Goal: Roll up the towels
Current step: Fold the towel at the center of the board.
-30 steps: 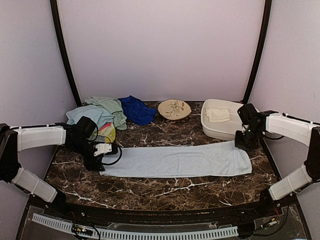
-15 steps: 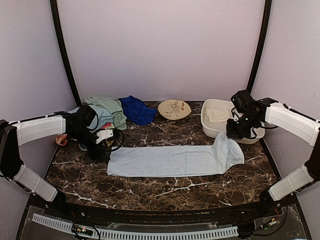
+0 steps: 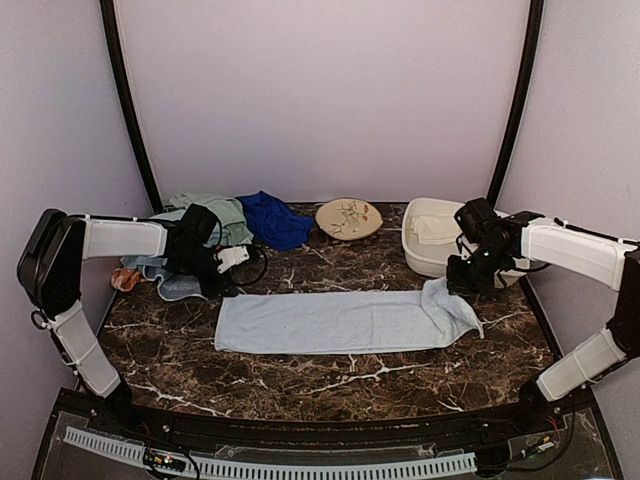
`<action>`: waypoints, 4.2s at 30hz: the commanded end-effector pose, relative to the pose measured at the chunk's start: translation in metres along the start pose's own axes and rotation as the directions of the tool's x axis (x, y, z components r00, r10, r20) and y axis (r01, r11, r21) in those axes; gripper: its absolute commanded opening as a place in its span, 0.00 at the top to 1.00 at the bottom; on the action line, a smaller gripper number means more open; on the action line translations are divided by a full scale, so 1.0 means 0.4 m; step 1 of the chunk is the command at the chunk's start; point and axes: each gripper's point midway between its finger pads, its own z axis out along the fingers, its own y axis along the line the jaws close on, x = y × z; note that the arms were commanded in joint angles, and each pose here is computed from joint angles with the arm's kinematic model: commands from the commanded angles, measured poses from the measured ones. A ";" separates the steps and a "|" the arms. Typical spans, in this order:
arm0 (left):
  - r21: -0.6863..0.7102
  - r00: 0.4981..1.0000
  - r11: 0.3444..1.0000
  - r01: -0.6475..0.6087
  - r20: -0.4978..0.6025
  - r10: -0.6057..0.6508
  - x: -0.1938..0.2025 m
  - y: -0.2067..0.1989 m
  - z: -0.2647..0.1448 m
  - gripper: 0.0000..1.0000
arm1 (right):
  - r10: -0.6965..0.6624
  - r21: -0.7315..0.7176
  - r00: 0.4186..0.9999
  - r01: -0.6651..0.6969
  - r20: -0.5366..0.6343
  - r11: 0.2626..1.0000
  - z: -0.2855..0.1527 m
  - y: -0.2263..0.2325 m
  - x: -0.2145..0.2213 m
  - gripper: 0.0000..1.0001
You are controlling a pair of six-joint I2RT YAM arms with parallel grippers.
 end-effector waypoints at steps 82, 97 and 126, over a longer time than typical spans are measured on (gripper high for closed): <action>0.087 0.996 0.993 -0.079 -0.032 0.082 0.151 -0.184 -0.105 0.27 | -0.278 -0.492 0.961 0.234 -0.016 0.839 -0.065 0.711 0.011 1.00; 0.080 0.997 0.994 -0.072 -0.017 0.073 0.134 -0.177 -0.121 0.27 | -0.308 -0.584 0.950 0.275 0.045 0.764 -0.213 0.692 0.013 1.00; 0.071 0.996 0.995 -0.075 -0.035 0.078 0.157 -0.185 -0.112 0.27 | -0.394 -0.726 0.913 0.201 -0.103 0.658 0.031 1.021 0.134 1.00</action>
